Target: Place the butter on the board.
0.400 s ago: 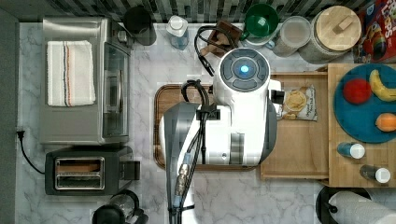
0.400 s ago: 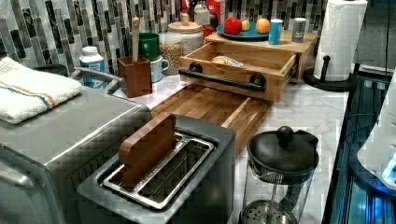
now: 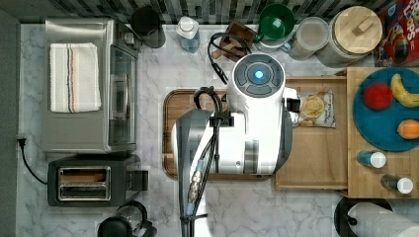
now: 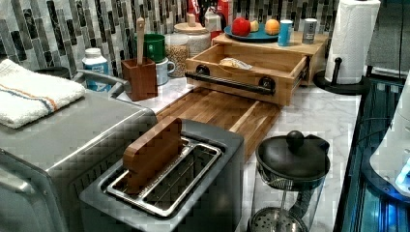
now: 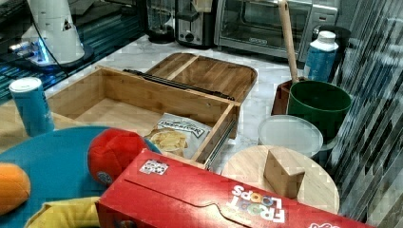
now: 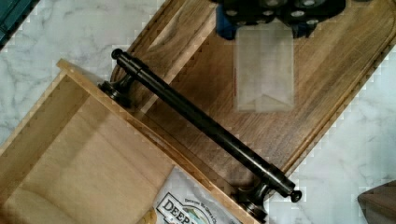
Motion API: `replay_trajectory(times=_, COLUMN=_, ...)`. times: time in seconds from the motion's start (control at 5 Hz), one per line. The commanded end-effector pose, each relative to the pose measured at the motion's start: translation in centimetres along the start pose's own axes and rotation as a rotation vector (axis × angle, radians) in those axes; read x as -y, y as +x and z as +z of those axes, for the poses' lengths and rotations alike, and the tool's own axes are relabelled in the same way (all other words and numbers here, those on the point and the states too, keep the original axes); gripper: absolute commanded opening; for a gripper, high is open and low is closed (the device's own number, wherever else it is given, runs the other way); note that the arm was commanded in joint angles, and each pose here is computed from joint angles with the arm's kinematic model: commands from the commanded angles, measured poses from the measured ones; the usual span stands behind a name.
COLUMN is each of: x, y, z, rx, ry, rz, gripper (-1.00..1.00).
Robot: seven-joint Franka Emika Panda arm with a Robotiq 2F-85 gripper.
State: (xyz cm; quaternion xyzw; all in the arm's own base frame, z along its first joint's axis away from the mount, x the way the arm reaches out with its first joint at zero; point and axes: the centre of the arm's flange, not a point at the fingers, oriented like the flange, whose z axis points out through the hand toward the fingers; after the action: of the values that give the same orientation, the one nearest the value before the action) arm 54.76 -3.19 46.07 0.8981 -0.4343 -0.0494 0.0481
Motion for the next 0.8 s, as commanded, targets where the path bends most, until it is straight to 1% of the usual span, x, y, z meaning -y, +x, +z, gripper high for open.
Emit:
replay_trajectory(times=0.2, x=0.8, y=-4.6, z=-1.4, rx=-0.044, ry=0.062, rz=0.135, gripper=-1.00)
replay_trajectory(times=0.4, x=2.0, y=-7.4, z=-1.2, rx=-0.069, ry=0.068, rz=0.210, gripper=-1.00)
replay_trajectory(times=0.8, x=3.2, y=-11.9, z=0.5, rx=-0.108, ry=0.084, rz=0.310, gripper=-1.00)
